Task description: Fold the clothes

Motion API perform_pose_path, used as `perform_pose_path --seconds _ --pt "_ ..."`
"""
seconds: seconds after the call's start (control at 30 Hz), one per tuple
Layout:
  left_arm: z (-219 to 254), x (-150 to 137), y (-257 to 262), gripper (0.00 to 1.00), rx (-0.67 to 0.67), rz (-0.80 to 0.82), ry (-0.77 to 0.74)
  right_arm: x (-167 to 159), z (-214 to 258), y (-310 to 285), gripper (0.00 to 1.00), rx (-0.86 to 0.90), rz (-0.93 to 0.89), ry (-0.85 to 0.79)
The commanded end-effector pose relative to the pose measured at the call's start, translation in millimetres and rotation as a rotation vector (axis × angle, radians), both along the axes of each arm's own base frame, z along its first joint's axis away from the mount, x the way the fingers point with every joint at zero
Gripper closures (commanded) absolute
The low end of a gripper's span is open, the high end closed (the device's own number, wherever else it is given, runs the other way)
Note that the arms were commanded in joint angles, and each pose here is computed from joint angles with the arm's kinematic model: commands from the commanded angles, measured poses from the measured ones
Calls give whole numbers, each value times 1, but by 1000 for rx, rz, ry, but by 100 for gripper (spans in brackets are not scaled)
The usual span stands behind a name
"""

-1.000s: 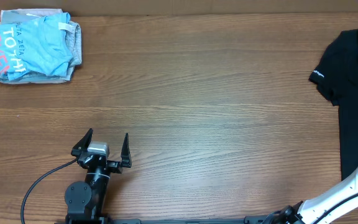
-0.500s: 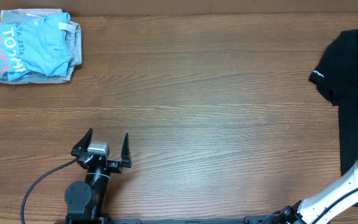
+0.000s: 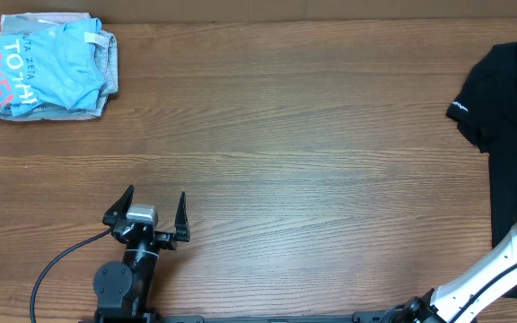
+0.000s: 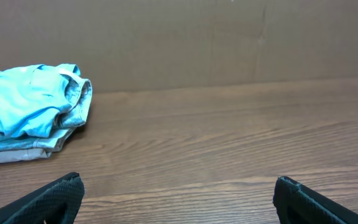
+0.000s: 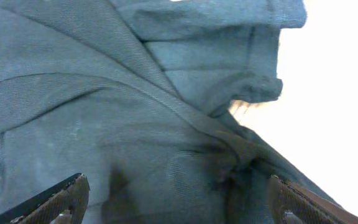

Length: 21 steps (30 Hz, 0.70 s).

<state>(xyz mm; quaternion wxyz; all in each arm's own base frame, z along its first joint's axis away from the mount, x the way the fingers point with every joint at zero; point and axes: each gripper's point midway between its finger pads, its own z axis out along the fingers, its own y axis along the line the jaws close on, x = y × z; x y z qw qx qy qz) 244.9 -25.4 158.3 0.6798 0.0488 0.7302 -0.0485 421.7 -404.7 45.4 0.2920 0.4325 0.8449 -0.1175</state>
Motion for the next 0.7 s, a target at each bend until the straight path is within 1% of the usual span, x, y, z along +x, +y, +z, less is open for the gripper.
perform_pose_path --seconds 0.0,0.13,0.3,0.37,0.53,0.67 --pt "0 0 5 0 13 22 -5 -6 -2 -5 5 -5 -42 17" --pt "0 0 5 0 13 22 -5 -8 -6 -1 5 12 -38 29" --pt "0 0 5 0 13 23 -5 -10 -10 2 12 28 -36 42" --pt "0 0 5 0 13 22 -5 -10 -12 1 17 28 -36 42" --pt "0 0 5 0 13 22 -5 -9 -14 0 23 26 -36 40" --pt "0 0 5 0 13 22 -5 -9 -22 0 21 30 -36 45"
